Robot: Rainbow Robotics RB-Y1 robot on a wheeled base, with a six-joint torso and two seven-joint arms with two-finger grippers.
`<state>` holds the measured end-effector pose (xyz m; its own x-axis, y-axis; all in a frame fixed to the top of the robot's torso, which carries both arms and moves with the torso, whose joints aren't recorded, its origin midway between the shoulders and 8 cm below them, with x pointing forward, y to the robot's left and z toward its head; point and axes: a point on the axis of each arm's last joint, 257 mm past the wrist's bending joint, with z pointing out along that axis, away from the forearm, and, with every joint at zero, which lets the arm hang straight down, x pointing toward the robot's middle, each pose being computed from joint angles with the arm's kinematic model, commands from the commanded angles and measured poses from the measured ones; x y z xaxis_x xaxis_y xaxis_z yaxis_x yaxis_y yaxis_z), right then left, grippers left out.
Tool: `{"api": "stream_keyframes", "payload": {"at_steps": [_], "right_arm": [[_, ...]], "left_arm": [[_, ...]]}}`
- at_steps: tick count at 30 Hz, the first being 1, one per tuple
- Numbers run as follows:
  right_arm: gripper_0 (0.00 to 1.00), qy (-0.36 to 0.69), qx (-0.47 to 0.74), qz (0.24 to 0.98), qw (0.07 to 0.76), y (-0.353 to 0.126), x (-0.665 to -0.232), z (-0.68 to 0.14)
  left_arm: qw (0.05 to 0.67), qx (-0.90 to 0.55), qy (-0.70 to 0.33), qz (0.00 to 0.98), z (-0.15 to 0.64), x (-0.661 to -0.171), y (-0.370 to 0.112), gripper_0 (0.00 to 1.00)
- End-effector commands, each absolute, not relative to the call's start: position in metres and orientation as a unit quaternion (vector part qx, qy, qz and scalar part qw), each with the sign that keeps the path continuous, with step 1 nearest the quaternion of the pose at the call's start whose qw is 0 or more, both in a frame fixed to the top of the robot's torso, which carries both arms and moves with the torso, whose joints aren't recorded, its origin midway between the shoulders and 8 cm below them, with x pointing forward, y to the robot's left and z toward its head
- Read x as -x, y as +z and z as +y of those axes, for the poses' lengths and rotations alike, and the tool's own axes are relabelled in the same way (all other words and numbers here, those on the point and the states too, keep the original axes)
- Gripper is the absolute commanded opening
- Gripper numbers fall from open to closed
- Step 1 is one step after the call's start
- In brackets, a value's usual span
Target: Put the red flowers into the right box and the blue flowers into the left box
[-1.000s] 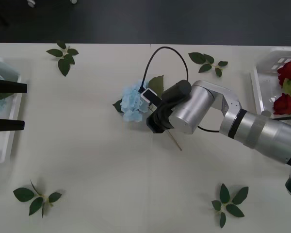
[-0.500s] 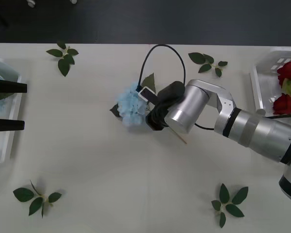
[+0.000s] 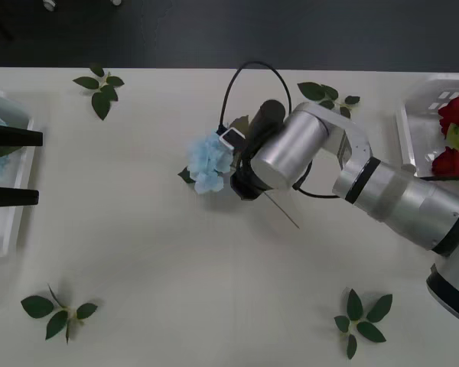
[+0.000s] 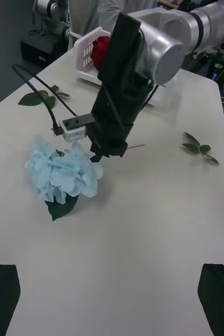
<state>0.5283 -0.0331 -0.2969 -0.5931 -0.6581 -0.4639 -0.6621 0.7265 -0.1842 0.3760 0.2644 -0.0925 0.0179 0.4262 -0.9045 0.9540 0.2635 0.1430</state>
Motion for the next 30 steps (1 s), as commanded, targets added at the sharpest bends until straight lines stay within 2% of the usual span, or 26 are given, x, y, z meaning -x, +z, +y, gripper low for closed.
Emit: {"api": "stream_keyframes", "payload": {"at_steps": [1, 9, 14, 19, 24, 30], "right_arm": [[0.0, 0.036, 0.36, 0.888, 0.284, -0.233, -0.523, -0.016], [0.0, 0.043, 0.369, 0.882, 0.291, -0.159, -0.502, -0.045], [0.0, 0.036, 0.408, 0.84, 0.356, -0.104, -0.49, -0.048], [0.0, 0.103, 0.422, 0.788, 0.437, -0.061, -0.479, -0.031], [0.0, 0.166, 0.421, 0.73, 0.513, -0.033, -0.466, -0.023], [0.0, 0.229, 0.416, 0.658, 0.584, -0.022, -0.448, -0.017]], "left_arm": [[0.471, -0.536, -0.285, 0.64, 0.263, -0.373, -0.088, 1.0], [0.471, -0.536, -0.285, 0.64, 0.263, -0.373, -0.088, 1.0], [0.471, -0.536, -0.285, 0.64, 0.263, -0.373, -0.088, 1.0], [0.471, -0.536, -0.285, 0.64, 0.263, -0.373, -0.088, 1.0], [0.471, -0.536, -0.285, 0.64, 0.263, -0.373, -0.088, 1.0], [0.471, -0.536, -0.285, 0.64, 0.263, -0.373, -0.088, 1.0]]}}
